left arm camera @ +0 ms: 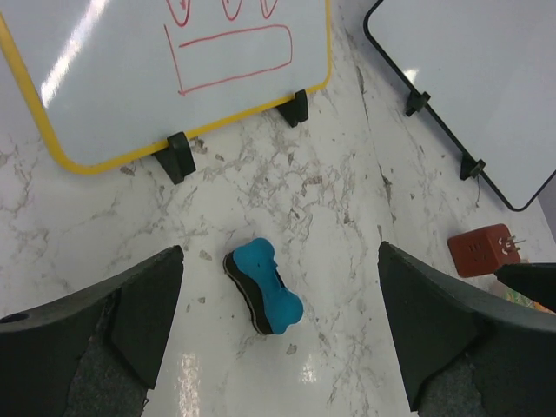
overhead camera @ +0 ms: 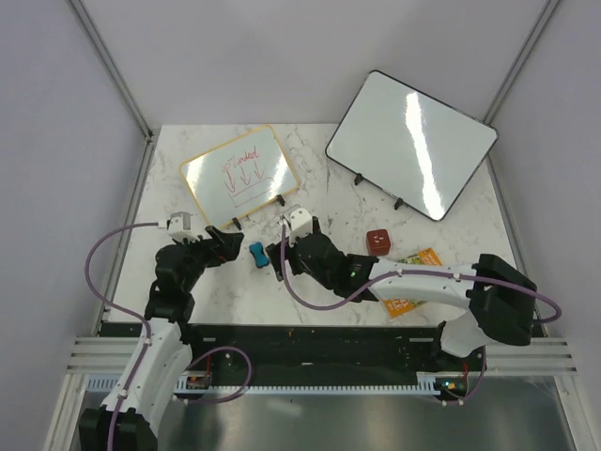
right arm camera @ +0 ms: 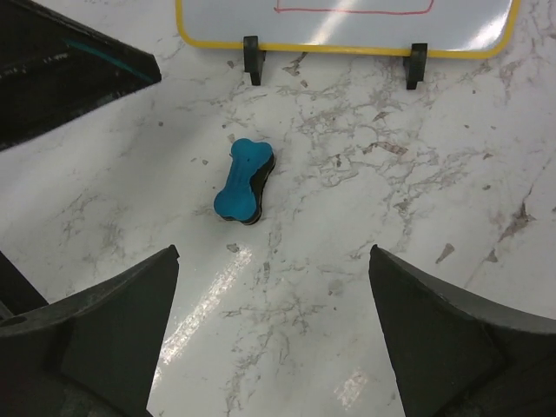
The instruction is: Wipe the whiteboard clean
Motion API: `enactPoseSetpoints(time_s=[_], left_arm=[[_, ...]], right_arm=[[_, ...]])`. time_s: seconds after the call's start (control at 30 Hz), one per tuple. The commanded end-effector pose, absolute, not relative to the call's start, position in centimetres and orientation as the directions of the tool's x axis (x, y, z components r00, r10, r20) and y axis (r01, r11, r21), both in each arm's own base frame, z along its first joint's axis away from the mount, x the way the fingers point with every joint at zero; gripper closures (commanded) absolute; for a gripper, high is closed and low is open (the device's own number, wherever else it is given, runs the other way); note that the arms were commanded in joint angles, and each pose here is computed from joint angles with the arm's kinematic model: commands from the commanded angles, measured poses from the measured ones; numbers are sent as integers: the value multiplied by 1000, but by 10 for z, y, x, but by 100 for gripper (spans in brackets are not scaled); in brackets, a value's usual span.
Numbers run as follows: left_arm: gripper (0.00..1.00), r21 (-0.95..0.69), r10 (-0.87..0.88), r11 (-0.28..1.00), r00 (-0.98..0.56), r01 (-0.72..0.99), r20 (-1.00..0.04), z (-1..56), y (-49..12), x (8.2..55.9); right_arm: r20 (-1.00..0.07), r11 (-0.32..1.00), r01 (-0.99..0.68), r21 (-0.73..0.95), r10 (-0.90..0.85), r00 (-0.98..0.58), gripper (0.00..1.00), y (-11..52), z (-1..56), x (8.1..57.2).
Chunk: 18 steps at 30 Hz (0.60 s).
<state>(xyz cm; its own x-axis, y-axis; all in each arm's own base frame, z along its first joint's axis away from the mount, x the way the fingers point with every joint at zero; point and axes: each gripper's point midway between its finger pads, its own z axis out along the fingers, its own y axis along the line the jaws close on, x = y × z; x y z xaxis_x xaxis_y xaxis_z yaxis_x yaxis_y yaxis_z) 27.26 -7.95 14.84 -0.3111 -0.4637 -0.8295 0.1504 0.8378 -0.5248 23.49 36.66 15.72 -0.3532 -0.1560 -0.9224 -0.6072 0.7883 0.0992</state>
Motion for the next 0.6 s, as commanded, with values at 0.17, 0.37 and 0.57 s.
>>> enactPoseSetpoints(time_s=[0.17, 0.37, 0.57], left_arm=[[1, -547, -480, 821, -320, 167, -817, 120, -83, 261], [1, -544, -488, 832, -323, 106, -811, 116, -75, 264], [1, -555, -510, 829, -316, 67, -800, 112, -70, 264]], right_arm=[[-868, 808, -588, 38, -264, -420, 2, 429, 143, 259], [-798, 771, -636, -32, -403, -448, 15, 465, 104, 267], [-772, 782, -620, -62, -432, -467, 36, 464, 85, 273]])
